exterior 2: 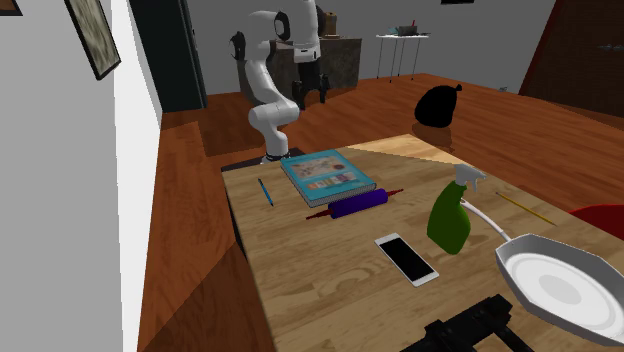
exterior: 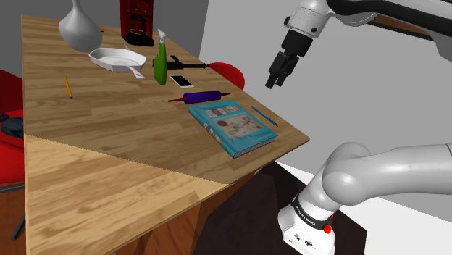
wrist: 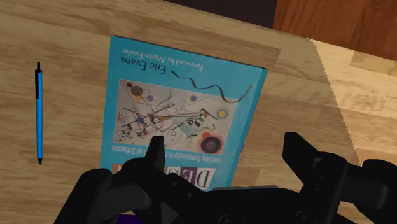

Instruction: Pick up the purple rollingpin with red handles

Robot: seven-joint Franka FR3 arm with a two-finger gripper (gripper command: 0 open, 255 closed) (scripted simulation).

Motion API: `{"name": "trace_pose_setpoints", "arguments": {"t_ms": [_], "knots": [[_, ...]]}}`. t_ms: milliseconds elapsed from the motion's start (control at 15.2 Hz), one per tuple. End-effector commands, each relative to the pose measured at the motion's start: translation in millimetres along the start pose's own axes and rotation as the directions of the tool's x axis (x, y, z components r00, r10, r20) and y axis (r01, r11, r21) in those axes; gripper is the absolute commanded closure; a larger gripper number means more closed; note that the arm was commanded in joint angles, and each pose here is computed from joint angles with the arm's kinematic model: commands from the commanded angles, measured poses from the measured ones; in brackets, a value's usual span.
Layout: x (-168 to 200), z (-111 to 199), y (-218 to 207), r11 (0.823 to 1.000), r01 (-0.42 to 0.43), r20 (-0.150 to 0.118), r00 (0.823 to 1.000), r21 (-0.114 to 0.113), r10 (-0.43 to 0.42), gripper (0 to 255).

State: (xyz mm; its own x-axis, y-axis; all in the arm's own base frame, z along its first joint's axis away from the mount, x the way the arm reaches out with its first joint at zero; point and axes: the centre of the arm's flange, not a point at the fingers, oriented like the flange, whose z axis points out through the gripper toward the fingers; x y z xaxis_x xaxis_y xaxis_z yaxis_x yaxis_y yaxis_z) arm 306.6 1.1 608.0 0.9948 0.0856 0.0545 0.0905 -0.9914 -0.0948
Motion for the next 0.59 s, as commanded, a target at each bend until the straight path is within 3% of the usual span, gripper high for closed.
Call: {"name": "trace_pose_setpoints", "arguments": {"t_ms": [0, 264, 528], "knots": [[0, 0, 0, 1.0, 0.0, 0.0, 1.0, 0.0, 0.0, 0], [37, 21, 36, 0.986, 0.167, 0.024, 0.986, 0.006, -0.167, 0], [79, 43, 65, 0.944, 0.328, 0.047, 0.943, 0.015, -0.329, 0]]}}
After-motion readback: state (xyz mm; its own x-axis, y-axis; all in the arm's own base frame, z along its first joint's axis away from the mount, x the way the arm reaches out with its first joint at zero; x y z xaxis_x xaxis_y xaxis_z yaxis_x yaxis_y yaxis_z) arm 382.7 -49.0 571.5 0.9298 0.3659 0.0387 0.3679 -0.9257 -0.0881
